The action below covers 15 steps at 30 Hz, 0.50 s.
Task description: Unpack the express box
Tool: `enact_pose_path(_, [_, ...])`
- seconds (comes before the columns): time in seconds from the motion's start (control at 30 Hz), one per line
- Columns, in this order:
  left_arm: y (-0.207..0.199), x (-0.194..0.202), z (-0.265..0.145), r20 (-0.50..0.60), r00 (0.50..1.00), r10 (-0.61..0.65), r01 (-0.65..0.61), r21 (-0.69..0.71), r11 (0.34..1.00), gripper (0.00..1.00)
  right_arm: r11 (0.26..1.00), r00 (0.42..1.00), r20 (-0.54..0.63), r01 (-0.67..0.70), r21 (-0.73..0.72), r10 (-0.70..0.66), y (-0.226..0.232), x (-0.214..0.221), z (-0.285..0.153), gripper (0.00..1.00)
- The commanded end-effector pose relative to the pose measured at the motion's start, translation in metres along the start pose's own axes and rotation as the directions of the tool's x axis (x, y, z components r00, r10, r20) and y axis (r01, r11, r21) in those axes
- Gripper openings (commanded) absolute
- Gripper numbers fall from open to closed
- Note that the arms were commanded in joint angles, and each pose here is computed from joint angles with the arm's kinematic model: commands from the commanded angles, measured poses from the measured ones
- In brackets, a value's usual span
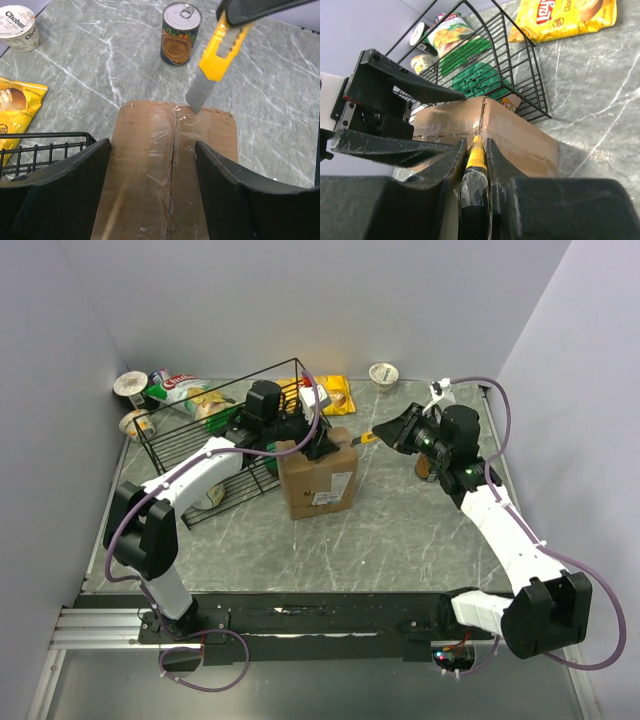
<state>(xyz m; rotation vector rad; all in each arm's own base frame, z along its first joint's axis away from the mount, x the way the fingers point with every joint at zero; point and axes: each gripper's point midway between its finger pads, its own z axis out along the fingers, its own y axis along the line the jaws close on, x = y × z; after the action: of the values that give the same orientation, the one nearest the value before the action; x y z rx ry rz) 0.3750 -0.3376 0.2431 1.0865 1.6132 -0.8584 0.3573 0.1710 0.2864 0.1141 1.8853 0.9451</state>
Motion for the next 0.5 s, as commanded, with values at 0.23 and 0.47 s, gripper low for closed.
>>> enact_pose_path(0.23, [0.001, 0.035, 0.008, -0.087, 0.995, -0.059, 0.057, -0.019, 0.998, 0.73, 0.972, 0.963, 0.16, 0.227, -0.056, -0.216, 0.03, -0.048, -0.008, 0.0])
enact_pose_path(0.47, [-0.001, 0.037, 0.008, -0.092, 0.994, -0.057, 0.055, -0.024, 0.998, 0.72, 0.891, 0.88, 0.204, 0.449, -0.065, -0.429, 0.057, -0.054, 0.01, 0.0])
